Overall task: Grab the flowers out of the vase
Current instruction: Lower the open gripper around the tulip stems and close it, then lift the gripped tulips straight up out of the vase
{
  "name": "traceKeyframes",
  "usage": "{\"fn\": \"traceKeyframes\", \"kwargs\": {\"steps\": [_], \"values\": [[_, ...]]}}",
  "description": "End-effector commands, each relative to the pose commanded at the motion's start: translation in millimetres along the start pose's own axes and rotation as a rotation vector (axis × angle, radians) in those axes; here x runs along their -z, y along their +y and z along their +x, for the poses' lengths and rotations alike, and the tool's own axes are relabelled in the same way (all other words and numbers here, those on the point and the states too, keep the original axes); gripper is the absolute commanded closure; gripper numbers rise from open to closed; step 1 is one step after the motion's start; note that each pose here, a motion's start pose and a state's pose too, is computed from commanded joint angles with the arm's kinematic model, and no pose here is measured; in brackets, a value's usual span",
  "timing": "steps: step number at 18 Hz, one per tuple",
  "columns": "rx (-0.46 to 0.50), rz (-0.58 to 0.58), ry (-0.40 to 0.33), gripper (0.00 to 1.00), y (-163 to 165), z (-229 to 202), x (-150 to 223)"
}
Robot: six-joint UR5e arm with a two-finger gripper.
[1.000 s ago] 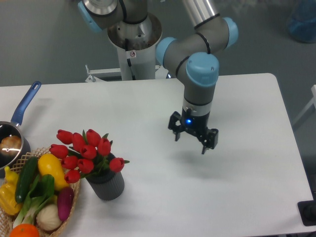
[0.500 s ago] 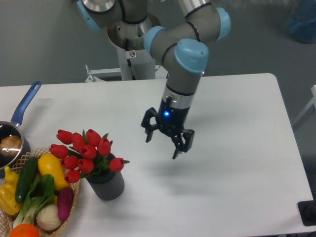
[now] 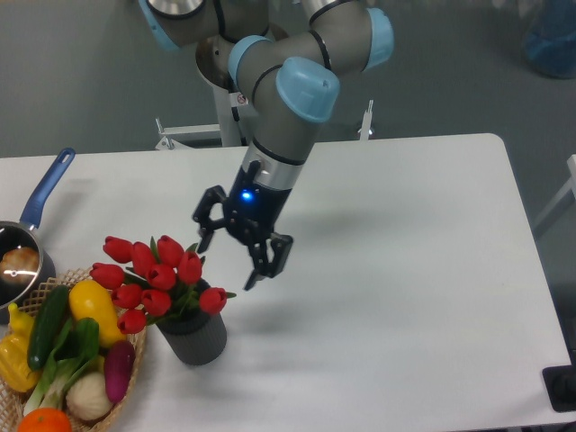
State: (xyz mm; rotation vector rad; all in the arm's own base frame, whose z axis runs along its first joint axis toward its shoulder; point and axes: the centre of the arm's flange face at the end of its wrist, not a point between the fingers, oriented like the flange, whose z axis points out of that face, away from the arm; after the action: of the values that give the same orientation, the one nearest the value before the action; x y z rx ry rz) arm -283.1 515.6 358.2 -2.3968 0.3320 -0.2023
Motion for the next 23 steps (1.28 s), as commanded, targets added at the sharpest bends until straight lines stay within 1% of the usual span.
{"fn": "traceKeyframes", "kwargs": {"steps": [5,9,12,13,14,15,16,17,19,20,23], "values": [[0.011,0.055,0.053,0.00,-0.3,-4.3,-11.7],[0.017,0.169,0.130,0.00,-5.8,-4.0,-19.4],[0.012,0.186,0.132,0.00,-7.1,-4.5,-18.5],[0.012,0.186,0.132,0.01,-7.1,-4.5,-18.5],[0.011,0.184,0.132,0.09,-6.4,-4.3,-19.0],[0.007,0.185,0.131,0.23,-6.2,-3.7,-18.7],[0.006,0.183,0.129,0.43,-5.1,-3.6,-18.3],[0.007,0.178,0.127,0.65,-3.8,-2.5,-18.3],[0.009,0.176,0.126,0.95,-2.5,-2.3,-18.1],[0.010,0.175,0.127,0.99,-1.9,-2.1,-18.5],[0.014,0.178,0.120,1.00,-3.4,-2.7,-13.3]]}}
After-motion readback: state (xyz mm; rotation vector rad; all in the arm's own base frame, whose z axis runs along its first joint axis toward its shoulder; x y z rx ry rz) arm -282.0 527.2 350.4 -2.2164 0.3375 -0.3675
